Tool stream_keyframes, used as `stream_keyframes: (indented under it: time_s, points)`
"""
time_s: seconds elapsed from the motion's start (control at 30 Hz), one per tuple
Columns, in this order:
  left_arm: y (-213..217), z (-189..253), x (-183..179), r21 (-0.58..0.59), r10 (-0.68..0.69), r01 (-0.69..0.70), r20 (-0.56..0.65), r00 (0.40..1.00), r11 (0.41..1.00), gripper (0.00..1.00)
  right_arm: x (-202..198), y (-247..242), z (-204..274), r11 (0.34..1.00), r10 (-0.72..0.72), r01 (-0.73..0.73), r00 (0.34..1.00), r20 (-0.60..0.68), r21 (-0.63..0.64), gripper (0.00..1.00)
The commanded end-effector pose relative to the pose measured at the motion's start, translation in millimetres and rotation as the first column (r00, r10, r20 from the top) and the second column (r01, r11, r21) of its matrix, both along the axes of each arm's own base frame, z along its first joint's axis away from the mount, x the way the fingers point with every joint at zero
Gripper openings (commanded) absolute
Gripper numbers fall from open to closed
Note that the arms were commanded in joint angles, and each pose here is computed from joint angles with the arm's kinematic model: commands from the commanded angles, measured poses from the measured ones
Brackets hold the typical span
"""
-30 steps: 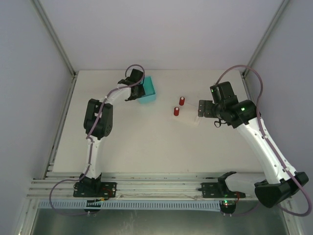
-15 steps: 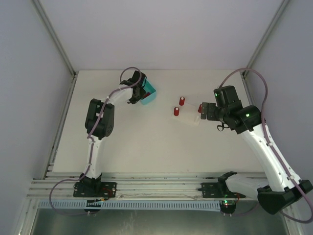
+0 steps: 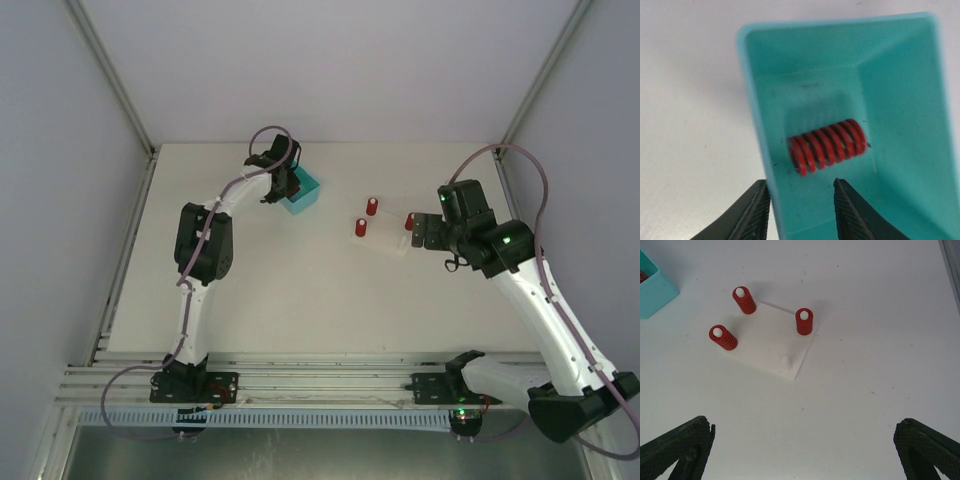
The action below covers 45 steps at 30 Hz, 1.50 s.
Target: Install the large spring
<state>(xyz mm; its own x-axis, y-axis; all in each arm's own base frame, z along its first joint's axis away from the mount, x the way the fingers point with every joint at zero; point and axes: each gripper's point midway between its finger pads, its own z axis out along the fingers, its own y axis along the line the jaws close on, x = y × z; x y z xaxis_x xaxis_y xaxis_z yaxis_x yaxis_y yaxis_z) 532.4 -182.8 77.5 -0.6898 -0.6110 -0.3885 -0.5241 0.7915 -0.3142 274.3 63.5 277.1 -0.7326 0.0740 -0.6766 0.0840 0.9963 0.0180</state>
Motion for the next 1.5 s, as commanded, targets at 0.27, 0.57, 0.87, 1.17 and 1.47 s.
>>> stream_keyframes:
  time_s: [0.27, 0.57, 0.87, 1.17, 1.47]
  points:
    - [-42, 60, 15, 0.267, -0.754, 0.711, 0.117, 0.646, 0.651, 0.41, -11, -6, 4, 0.999, -0.023, 0.022, 0.999, 0.029, 0.028, 0.99]
    - [-31, 33, 44, 0.416, -0.849, 0.772, -0.002, 0.529, 0.480, 0.42, -17, -10, 9, 1.000, -0.023, 0.023, 0.999, 0.032, 0.021, 0.99]
    - [-17, 11, 59, 0.538, -0.867, 0.767, -0.125, 0.482, 0.349, 0.44, -22, -12, 15, 1.000, -0.016, 0.016, 1.000, 0.021, 0.013, 0.99]
    - [-19, -24, 63, 0.600, -0.862, 0.771, -0.255, 0.439, 0.215, 0.44, -16, -6, 24, 1.000, 0.016, -0.016, 1.000, 0.014, -0.002, 0.99]
    - [-14, -56, 72, 0.597, -0.833, 0.766, -0.279, 0.477, 0.239, 0.48, -15, -6, 32, 1.000, 0.018, -0.018, 1.000, 0.013, -0.002, 1.00]
